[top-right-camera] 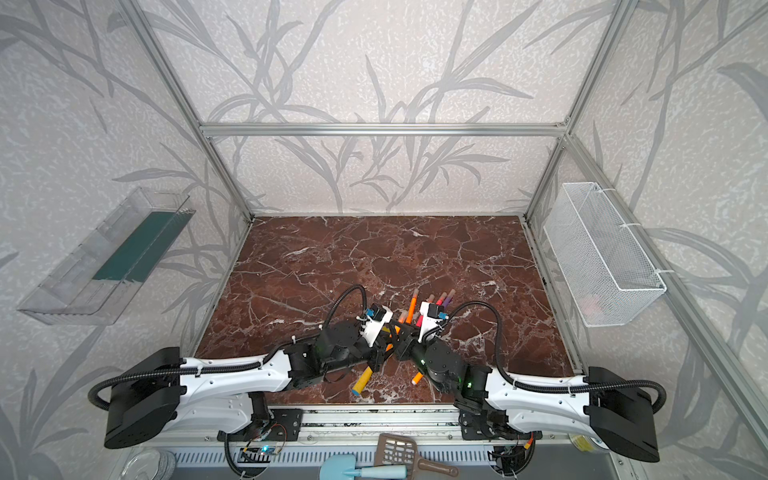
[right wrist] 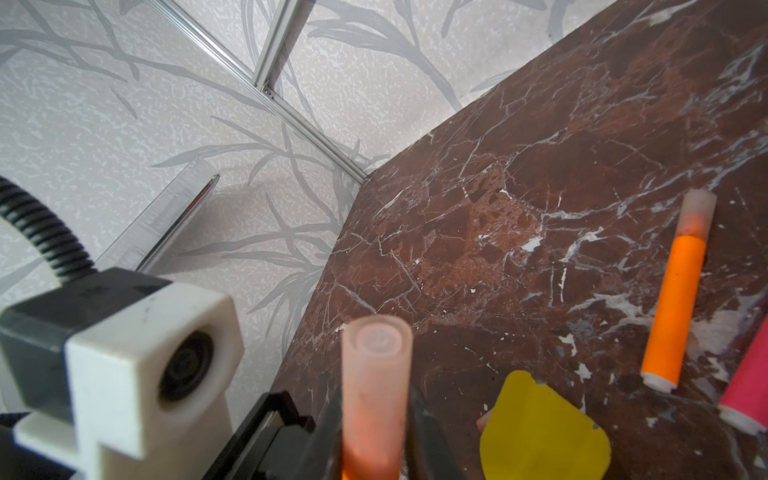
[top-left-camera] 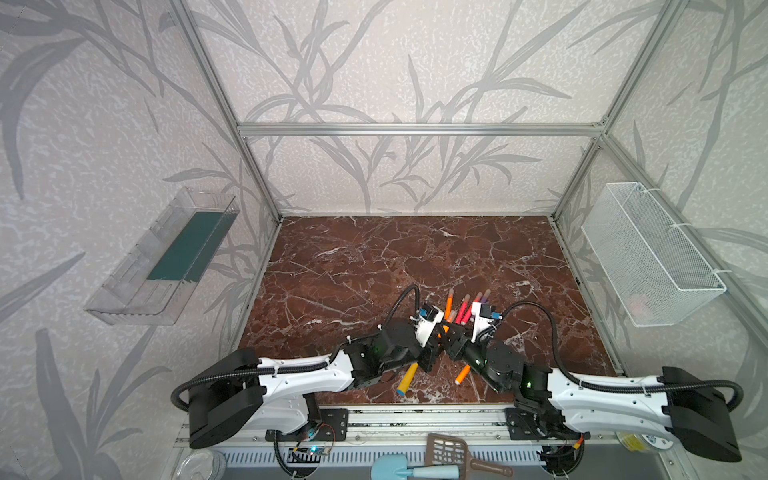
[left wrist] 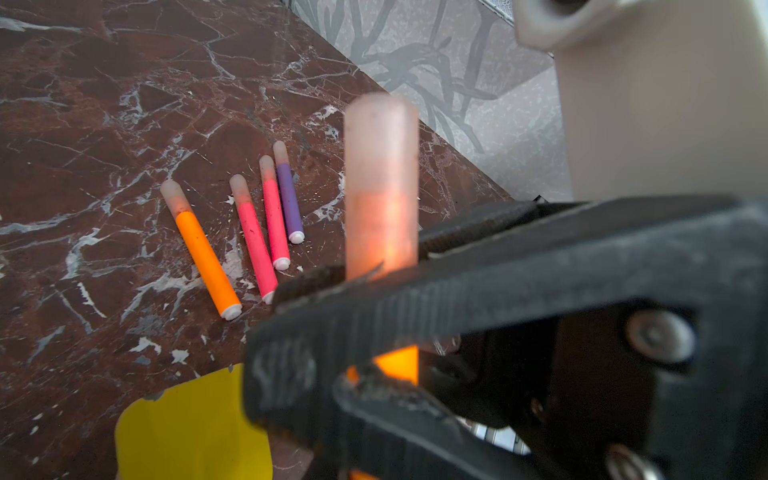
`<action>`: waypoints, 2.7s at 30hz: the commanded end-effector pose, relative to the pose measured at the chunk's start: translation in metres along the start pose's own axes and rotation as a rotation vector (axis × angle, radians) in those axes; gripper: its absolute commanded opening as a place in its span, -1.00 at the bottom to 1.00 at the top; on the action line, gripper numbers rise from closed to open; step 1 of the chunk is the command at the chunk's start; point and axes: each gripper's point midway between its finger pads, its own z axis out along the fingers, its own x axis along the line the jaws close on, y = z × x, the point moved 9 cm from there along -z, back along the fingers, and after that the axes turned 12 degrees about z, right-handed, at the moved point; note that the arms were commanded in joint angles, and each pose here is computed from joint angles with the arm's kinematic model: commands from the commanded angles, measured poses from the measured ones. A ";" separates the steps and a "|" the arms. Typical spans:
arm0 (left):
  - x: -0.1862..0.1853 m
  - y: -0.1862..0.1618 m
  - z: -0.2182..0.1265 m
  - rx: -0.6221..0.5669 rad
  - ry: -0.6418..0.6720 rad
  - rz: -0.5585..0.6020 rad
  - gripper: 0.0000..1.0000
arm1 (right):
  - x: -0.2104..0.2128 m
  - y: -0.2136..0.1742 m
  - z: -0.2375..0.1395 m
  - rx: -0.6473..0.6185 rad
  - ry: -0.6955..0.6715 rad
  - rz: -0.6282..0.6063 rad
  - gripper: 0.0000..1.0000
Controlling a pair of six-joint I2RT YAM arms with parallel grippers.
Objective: Insert the pens into the pen caps
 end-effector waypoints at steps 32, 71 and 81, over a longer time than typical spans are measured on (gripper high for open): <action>0.039 0.015 -0.017 -0.036 0.397 -0.069 0.30 | -0.170 0.093 -0.030 -0.234 -0.637 0.304 -0.90; 0.055 -0.051 0.037 0.365 0.546 -0.086 0.30 | -0.177 0.108 -0.042 -0.295 -0.668 0.347 0.02; 0.054 -0.053 0.049 0.406 0.524 -0.093 0.35 | -0.170 0.107 -0.054 -0.327 -0.629 0.327 0.10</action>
